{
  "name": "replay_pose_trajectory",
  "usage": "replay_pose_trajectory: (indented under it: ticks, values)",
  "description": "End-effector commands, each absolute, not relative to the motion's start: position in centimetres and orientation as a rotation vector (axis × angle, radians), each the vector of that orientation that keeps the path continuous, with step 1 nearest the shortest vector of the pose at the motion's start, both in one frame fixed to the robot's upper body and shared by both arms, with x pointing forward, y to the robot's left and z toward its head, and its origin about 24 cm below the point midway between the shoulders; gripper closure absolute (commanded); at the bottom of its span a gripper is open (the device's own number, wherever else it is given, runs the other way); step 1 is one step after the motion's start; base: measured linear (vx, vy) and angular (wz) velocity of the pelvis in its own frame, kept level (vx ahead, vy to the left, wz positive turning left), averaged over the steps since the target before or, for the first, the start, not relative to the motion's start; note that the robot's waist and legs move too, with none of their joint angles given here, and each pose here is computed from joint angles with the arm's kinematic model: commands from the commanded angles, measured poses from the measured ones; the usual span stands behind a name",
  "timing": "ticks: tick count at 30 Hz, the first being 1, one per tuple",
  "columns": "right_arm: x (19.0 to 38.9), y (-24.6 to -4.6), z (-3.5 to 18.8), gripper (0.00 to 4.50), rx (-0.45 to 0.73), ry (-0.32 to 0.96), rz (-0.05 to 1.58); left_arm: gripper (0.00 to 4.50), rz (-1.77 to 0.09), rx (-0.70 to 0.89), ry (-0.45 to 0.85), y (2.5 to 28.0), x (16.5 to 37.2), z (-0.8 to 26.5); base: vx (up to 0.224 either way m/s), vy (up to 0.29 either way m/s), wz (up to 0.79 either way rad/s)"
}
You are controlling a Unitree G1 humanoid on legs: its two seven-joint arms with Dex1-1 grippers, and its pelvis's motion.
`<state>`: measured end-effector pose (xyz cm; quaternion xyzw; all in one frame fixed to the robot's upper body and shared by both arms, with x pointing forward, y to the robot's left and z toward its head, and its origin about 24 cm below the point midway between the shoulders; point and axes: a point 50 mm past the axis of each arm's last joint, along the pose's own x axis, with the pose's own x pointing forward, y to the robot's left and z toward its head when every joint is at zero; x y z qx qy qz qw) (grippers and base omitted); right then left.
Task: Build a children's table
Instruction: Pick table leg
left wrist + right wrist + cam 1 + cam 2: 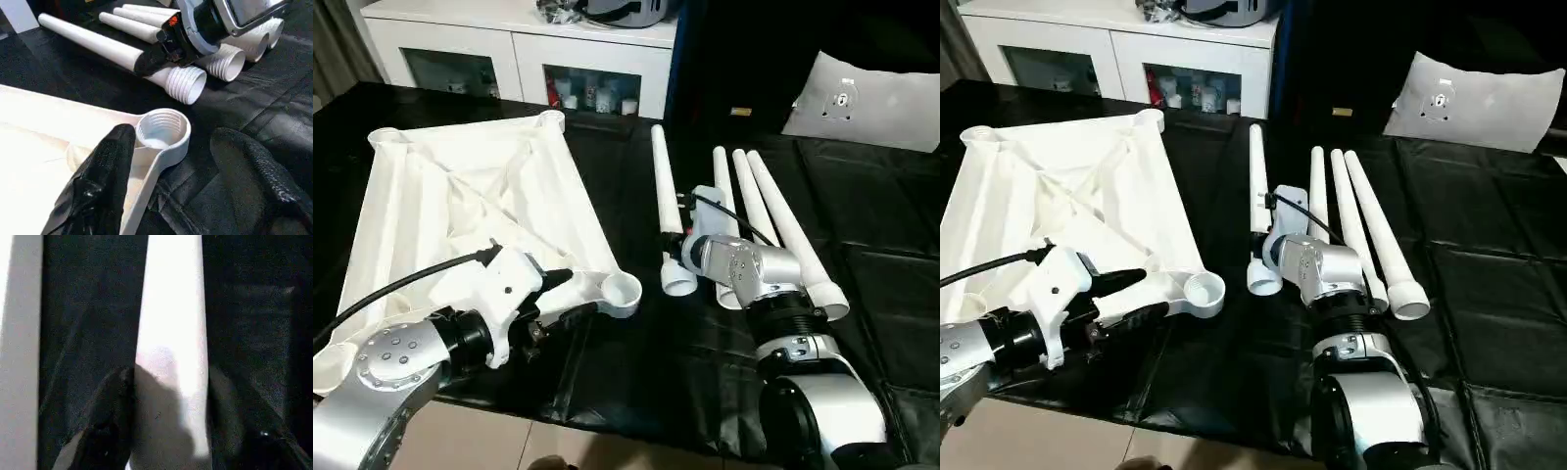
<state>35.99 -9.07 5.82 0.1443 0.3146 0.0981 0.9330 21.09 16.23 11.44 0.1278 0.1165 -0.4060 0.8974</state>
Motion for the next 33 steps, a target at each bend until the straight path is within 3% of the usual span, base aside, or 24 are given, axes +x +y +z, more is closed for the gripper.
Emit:
replay_pose_trajectory:
  ticks: [1, 6, 10, 13, 14, 16, 21, 24, 33]
  values:
    - [36.3, -9.1, 7.0, 2.58, 0.322, 0.519, 0.238, 1.67, -0.841, 0.270, 0.223, 16.1, 21.2, 11.7, 0.000, 0.000, 0.00]
    - [36.4, -9.0, 9.3, 2.62, 0.378, 0.366, 0.264, 1.67, -0.817, 0.286, 0.202, 16.2, 21.9, 12.0, 0.000, 0.000, 0.00]
    - [35.6, -8.9, 11.7, 2.63, 0.557, 0.269, 0.417, 1.67, -0.730, 0.254, 0.137, 16.1, 23.7, 12.9, 0.000, 0.000, 0.00]
    - [35.0, -9.1, 12.4, 2.63, 0.595, 0.197, 0.510, 1.67, -0.701, 0.201, 0.127, 15.9, 24.4, 13.3, 0.000, 0.000, 0.00]
    - [34.1, -9.7, 12.7, 2.63, 0.605, 0.119, 0.587, 1.50, -0.693, 0.137, 0.089, 15.3, 25.4, 14.1, 0.000, 0.000, 0.00]
    - [33.6, -10.0, 12.8, 2.63, 0.615, 0.087, 0.625, 1.33, -0.703, 0.102, 0.067, 14.9, 25.8, 14.6, 0.000, 0.000, 0.00]
    - [31.2, -11.9, 12.7, 2.63, 0.630, 0.037, 0.782, 1.33, -0.758, -0.065, -0.014, 13.1, 27.4, 16.8, 0.000, 0.000, 0.00]
    - [29.6, -13.0, 13.5, 2.63, 0.694, -0.016, 0.916, 1.33, -0.790, -0.281, -0.089, 12.3, 28.8, 19.4, 0.000, 0.000, 0.00]
    - [27.8, -13.9, 13.7, 2.64, 0.724, -0.042, 1.044, 1.33, -0.987, -0.497, -0.098, 9.9, 29.1, 21.3, 0.000, 0.000, 0.00]
